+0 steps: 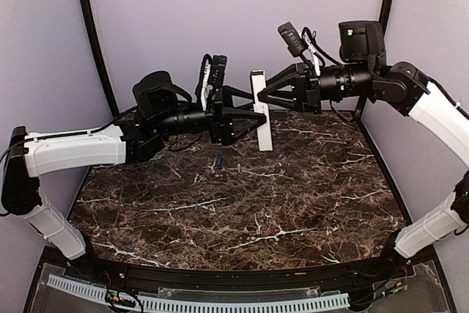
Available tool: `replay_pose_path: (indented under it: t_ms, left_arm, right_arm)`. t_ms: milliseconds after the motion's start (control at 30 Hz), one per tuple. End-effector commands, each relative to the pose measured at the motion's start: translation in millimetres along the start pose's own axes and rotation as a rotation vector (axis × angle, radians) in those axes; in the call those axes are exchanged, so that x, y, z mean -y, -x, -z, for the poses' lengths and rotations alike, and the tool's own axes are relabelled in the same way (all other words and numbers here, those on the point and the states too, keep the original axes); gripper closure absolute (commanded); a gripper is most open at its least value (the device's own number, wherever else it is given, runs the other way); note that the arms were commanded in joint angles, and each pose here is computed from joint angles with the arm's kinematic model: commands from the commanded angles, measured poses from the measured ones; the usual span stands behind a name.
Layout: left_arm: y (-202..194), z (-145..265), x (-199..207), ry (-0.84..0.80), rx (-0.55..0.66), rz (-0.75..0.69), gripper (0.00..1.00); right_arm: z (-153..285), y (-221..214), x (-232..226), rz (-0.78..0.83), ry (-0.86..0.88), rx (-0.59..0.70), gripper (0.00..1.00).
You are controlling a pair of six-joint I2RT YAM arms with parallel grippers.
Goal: Load the batteries into the remote control
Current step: Pass from the right arm to the left
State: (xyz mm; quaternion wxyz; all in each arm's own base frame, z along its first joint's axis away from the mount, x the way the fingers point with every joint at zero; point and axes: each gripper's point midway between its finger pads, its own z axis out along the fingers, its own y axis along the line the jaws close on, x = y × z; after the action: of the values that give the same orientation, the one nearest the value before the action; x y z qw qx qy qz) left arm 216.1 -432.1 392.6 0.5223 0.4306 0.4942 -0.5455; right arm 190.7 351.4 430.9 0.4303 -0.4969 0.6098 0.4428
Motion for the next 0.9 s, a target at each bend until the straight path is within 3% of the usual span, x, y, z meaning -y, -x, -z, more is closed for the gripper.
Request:
replay_pose_path:
  t_ms: [0,33,100,167,300,367,533,567,667,733,767,867]
  left_arm:
    - [3.2,-3.9,5.4,-0.046,-0.002,0.024,0.28]
    - [3.0,-4.3,5.6,-0.048,-0.001,0.028,0.3]
    - [2.7,-4.1,6.9,-0.054,-0.001,0.031,0.44]
    - [4.0,-2.6,8.5,-0.056,0.006,0.027,0.7]
    - [7.0,1.9,11.4,-0.056,0.027,0.019,0.94]
    - [8.8,4.1,13.1,-0.057,0.038,0.017,1.0]
    - [11.6,8.5,14.8,-0.05,0.06,0.018,1.0]
    - [14.7,9.3,14.1,-0.042,0.073,0.014,1.0]
    - [21.6,12.5,12.8,-0.023,0.108,0.027,1.0]
    - [29.7,15.7,11.9,-0.004,0.139,0.034,1.0]
    - [35.8,18.0,10.8,0.012,0.158,0.037,1.0]
    - [51.2,24.8,7.7,0.051,0.219,0.079,1.0]
  right_arm:
    - [-8.9,10.1,-3.5,0.026,0.019,0.009,1.0]
    - [-10.5,10.8,-4.6,0.029,0.028,0.009,1.0]
    - [-13.2,12.0,-6.1,0.033,0.043,0.007,1.0]
    - [-15.5,12.5,-5.5,0.038,0.047,0.006,1.0]
    - [-19.8,13.4,-4.7,0.046,0.06,0.001,1.0]
    - [-22.3,12.8,-3.3,0.046,0.063,-0.004,1.0]
    - [-25.4,16.2,-1.9,0.059,0.069,0.003,1.0]
    - [-25.7,17.8,-0.9,0.062,0.064,0.008,0.94]
    - [-21.5,26.7,-1.6,0.102,0.05,0.04,0.37]
    - [-14.7,33.2,-1.8,0.168,0.019,0.073,0.1]
    - [-9.8,38.0,-1.2,0.215,-0.009,0.103,0.02]
    - [8.7,43.9,-5.9,0.404,-0.083,0.215,0.01]
